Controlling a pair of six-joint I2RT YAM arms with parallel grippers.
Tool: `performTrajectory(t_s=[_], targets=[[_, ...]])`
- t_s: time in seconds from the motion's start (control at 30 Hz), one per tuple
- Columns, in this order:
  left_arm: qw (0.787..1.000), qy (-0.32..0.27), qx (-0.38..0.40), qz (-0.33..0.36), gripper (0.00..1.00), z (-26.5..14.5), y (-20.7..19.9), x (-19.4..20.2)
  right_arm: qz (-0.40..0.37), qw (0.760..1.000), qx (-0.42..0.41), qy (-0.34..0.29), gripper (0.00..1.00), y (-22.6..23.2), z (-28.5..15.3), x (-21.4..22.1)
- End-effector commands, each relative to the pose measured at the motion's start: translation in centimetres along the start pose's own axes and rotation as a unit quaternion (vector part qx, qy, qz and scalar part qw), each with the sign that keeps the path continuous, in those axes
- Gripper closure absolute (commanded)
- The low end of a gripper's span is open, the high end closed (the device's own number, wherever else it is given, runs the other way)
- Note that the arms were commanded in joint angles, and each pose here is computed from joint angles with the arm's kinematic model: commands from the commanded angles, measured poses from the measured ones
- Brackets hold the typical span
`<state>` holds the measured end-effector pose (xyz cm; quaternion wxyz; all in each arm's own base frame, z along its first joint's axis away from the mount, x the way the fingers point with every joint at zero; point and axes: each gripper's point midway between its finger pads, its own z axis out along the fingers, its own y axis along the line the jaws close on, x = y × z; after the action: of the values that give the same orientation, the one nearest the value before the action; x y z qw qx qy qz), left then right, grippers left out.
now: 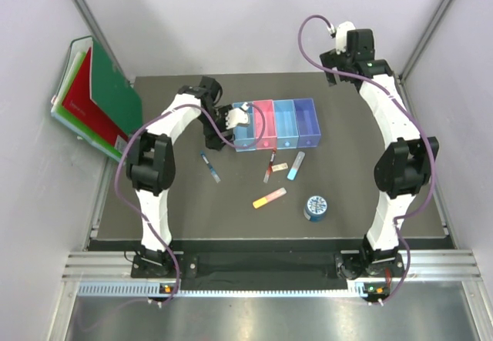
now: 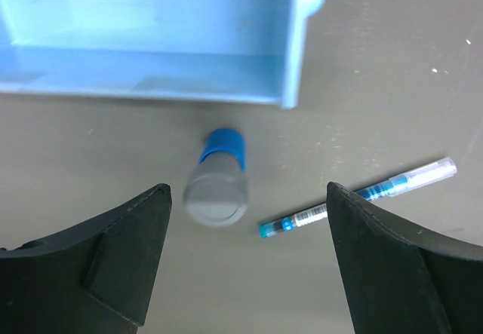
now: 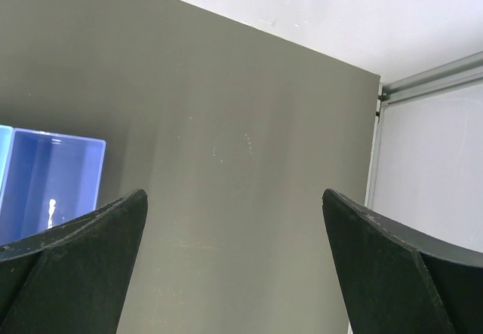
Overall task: Sort the stationery into containers
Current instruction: Pick up the stationery from the center of the board.
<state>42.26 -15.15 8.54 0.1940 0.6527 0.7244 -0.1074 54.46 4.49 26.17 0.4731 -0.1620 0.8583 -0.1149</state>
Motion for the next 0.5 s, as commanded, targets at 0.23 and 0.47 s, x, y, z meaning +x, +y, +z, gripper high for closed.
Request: performTrajectory(t_s=[0.23,0.47], targets=[[0.998,0.041,-0.012,0.047,0.12,-0.1,1.5,0.5,0.036,0.997,0.024,-0.061,0.0,-2.8,-3.3,-3.8],[0.997,0.043,-0.019,0.053,0.16,0.6,2.5,0.5,0.04,0.997,0.021,-0.063,0.0,-2.7,-3.2,-3.9]])
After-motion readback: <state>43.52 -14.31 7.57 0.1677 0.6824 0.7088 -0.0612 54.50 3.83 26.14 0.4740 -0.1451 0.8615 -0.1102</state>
